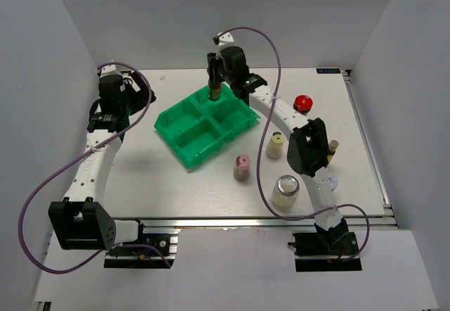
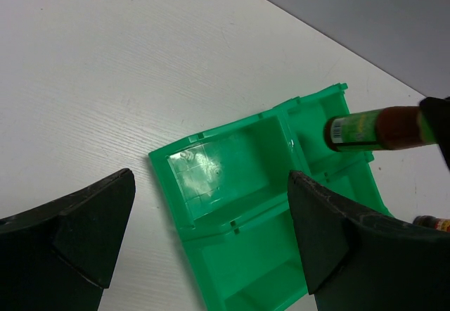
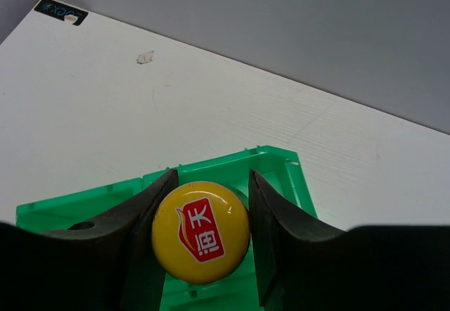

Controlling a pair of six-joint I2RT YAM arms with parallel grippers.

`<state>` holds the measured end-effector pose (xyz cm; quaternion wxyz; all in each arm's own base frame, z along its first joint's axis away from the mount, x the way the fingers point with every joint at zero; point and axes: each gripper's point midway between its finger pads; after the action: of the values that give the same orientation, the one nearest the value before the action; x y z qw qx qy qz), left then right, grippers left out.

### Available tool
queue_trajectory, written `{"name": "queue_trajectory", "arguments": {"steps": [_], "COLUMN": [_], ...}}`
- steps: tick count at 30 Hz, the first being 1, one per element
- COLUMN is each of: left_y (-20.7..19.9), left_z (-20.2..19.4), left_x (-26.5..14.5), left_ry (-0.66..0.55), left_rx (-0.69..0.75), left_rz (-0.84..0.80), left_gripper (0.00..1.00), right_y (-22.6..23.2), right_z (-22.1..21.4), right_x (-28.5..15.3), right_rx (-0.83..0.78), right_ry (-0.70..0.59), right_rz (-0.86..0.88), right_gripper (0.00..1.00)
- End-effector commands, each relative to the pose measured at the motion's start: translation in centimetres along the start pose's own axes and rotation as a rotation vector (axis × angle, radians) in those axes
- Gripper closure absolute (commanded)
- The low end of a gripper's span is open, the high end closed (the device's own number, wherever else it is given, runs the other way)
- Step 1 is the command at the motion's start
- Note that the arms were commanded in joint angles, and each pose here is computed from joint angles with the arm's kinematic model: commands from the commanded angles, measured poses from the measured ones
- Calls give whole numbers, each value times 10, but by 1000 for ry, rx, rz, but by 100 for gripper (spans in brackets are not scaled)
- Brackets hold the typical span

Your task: Organize the condiment bottles

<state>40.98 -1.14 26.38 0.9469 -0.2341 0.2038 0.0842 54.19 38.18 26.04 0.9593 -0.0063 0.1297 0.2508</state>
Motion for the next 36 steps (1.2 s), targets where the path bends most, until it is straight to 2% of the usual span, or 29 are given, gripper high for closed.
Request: {"name": "queue_trajectory", "arguments": {"steps": [1,5,11,12,14,15,21,26,30,36], "left_y": [-5,-1,1,1,1,2,4,5,2,3], "left_z": [10,8,5,4,4,4,1,4,9,9], "left_x": [-9,-10,-10,-10,-11,-10,-9,-10,-10,-10], "left_ry": [-37,-41,-34,-29,-26,-24,-11,-7,5,14], "left_rx": [8,14,15,14,14,14,13,6,-2,-20], "left_rz": [-24,-13,-7,-7,-5,0,12,26,36,56], "left_gripper": [2,2,2,2,2,2,2,2,2,2], "right_y": [19,35,47,45,46,46,49,51,36,-25], "right_z": [109,62,21,16,4,3,3,34,65,70], "right_x": [-9,18,29,30,30,30,27,9,-18,-85], "right_rx": [13,7,-35,-38,-45,-45,-50,-50,-29,10], "right_ry": [-360,-282,-211,-202,-180,-181,-171,-218,-239,-189], "right_rz": [41,68,53,39,35,38,54,70,20,-127], "right_gripper": [100,100,100,86,67,52,11,11,11,11]}}
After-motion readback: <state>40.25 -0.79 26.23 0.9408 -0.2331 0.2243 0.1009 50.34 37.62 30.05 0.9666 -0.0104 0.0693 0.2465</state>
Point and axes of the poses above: each gripper's point midway between its finger pads, its own x axis out along the fingers, its own y axis along the line the jaws close on, z = x × y, and after that the axes turned 2 degrees about -x, right-handed
